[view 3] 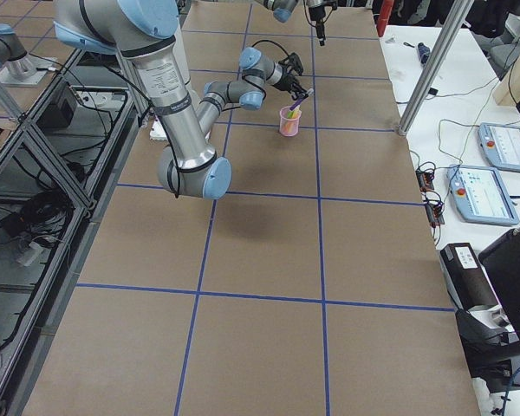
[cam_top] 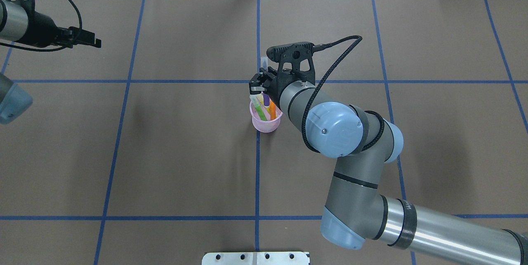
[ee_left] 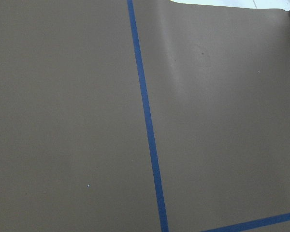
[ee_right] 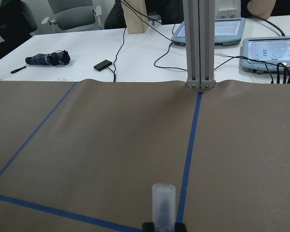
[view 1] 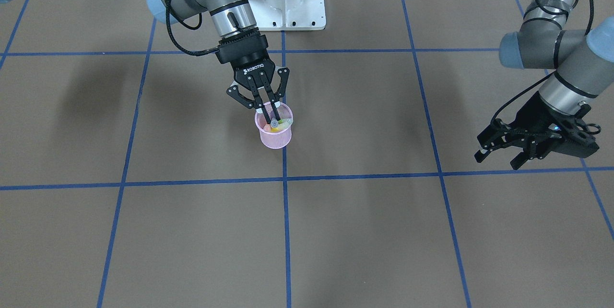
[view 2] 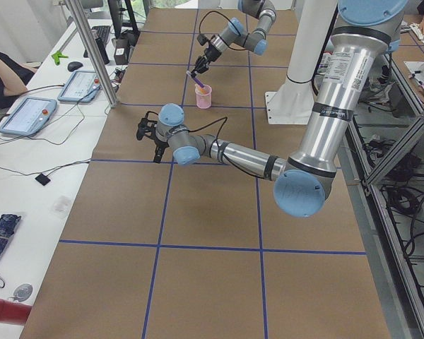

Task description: Collect pens into pen holder

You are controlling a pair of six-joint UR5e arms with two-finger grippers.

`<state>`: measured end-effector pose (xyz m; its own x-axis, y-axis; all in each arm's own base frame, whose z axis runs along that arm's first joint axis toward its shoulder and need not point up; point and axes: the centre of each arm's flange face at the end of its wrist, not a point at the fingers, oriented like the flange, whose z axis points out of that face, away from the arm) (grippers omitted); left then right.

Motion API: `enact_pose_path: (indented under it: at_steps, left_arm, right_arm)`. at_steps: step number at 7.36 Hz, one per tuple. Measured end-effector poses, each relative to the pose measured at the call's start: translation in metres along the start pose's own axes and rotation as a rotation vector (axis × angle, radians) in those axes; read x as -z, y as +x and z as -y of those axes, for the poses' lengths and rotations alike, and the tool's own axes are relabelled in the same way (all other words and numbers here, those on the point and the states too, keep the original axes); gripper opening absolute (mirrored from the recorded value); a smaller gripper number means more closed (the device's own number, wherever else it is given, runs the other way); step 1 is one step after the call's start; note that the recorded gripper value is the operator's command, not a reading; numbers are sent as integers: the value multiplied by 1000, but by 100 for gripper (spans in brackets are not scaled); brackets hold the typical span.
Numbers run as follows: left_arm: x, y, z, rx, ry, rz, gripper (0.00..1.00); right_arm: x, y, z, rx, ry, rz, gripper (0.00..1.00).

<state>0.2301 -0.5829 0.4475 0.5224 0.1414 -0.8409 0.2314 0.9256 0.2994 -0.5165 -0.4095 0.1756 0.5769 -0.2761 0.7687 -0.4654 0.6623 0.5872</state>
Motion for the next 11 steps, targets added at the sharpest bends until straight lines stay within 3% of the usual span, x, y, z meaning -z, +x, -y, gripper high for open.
enact_pose_path:
  at_steps: [2,3,4,5,9,11]
  left_arm:
    - [-2,-3,0,2,-1,3,98]
    - [-3,-5,-1,4,-3,5,98]
    - [-5,-7,-2,6,-5,7,98]
    - [-6,-9,-2,6,-5,8,99]
    - [-2,-12,2,11,2,10,100]
    - [16,-29,17,18,19,27,100]
  right_arm:
    - [-1,-6,-20,28,-2,-9,0]
    - [-2,-8,-26,43,0,-16,27]
    - [-3,-8,-29,57,0,-21,91]
    - [-4,-10,-29,81,2,-21,99]
    - [10,-17,-12,112,-8,3,99]
    - [25,5,25,109,-113,-23,99]
